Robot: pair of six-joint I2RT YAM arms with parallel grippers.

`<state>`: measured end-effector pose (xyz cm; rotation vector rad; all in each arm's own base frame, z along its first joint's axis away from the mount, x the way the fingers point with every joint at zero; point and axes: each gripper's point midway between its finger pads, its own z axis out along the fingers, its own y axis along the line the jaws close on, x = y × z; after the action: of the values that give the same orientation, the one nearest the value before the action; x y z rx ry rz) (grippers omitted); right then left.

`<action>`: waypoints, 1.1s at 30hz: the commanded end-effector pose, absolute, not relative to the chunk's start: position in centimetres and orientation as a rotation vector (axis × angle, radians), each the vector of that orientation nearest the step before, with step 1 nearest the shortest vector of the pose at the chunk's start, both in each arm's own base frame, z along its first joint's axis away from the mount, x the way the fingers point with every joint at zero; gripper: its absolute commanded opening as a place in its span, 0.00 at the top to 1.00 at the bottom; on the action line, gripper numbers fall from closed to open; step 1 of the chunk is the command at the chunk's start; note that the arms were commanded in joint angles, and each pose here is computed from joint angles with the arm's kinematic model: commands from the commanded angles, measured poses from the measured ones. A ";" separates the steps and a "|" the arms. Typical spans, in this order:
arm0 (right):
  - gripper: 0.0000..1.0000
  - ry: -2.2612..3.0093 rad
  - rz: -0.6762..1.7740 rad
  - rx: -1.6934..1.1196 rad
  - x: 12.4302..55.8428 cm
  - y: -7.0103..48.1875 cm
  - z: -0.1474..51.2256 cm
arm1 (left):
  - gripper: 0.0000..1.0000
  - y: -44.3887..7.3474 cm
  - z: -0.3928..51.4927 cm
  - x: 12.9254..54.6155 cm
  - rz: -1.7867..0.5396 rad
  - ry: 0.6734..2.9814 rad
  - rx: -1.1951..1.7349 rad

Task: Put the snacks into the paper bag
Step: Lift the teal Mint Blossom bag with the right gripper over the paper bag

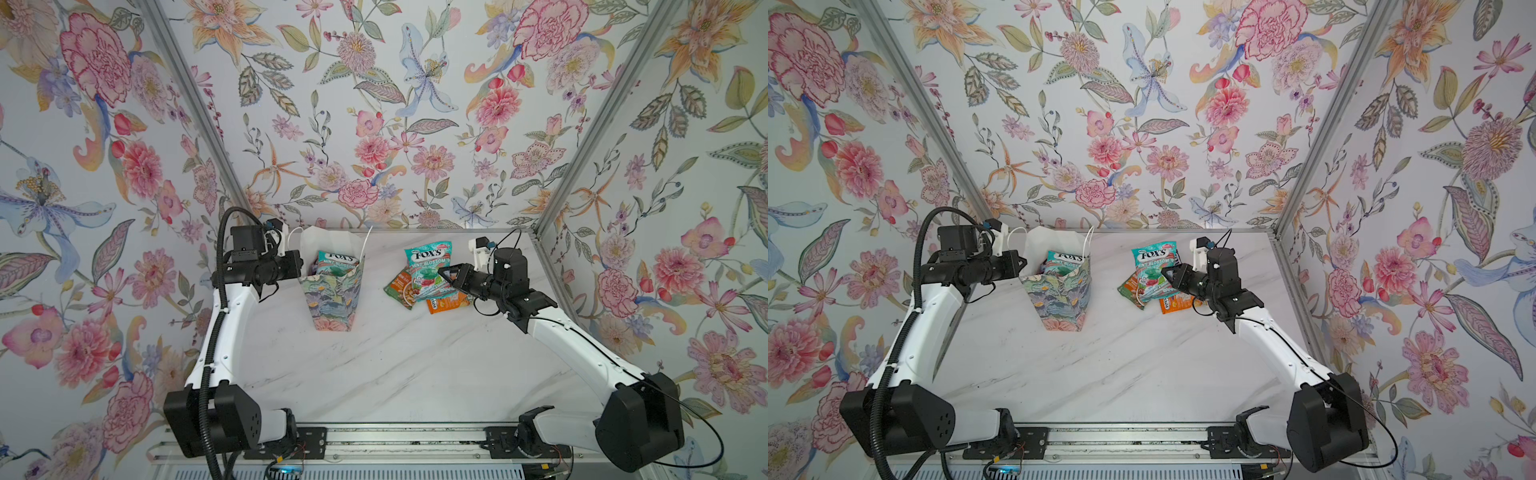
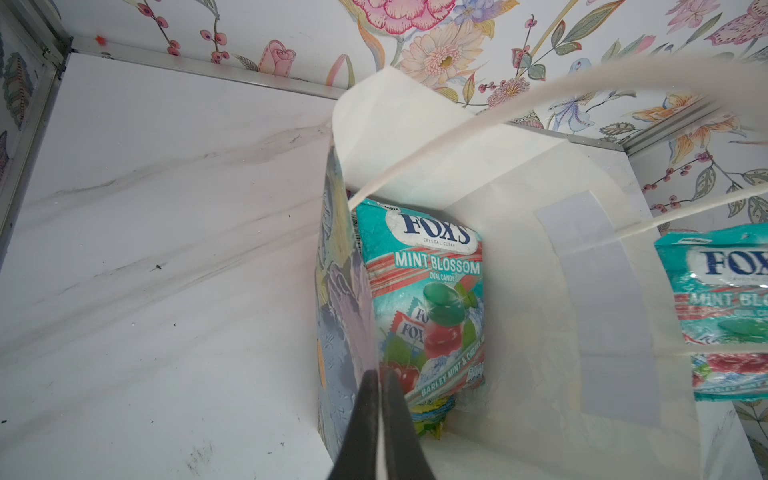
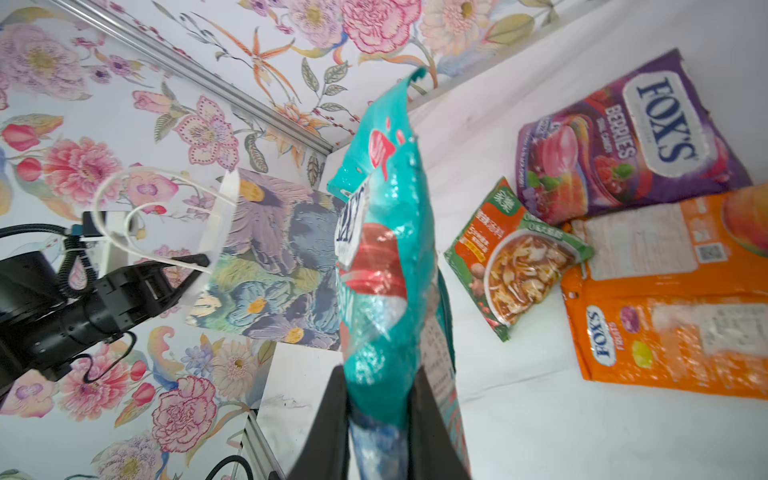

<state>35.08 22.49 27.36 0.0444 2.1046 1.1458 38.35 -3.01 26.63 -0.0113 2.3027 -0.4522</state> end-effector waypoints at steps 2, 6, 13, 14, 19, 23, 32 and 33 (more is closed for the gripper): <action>1.00 1.943 1.092 -0.032 34.7 23.6 35.2 | 0.97 -3.5 26.6 38.1 -0.470 2.295 0.008; 1.00 1.832 1.058 -0.116 34.7 26.0 40.8 | 0.98 -3.6 26.8 38.2 -0.478 2.288 0.006; 1.00 1.729 1.081 -0.260 34.4 32.4 46.4 | 0.97 -3.5 26.8 38.1 -0.474 2.290 0.004; 1.00 1.715 1.086 -0.277 34.3 33.2 47.0 | 0.97 -3.5 26.8 38.1 -0.475 2.291 0.004; 1.00 1.704 1.092 -0.351 34.6 37.6 48.2 | 0.97 -3.5 26.7 38.2 -0.472 2.293 -0.001; 1.00 1.719 1.076 -0.396 34.9 40.5 47.9 | 0.97 -3.6 26.7 38.3 -0.474 2.292 0.002; 1.00 1.798 1.000 -0.457 36.0 45.1 44.9 | 0.97 -3.6 26.8 38.2 -0.471 2.290 0.010; 1.00 1.807 0.990 -0.460 36.1 45.4 44.5 | 0.97 -3.5 26.8 38.2 -0.470 2.289 0.009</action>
<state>36.05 45.44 43.44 -0.4542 1.8353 1.0353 38.39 -3.01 26.68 -0.0108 2.3001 -0.4523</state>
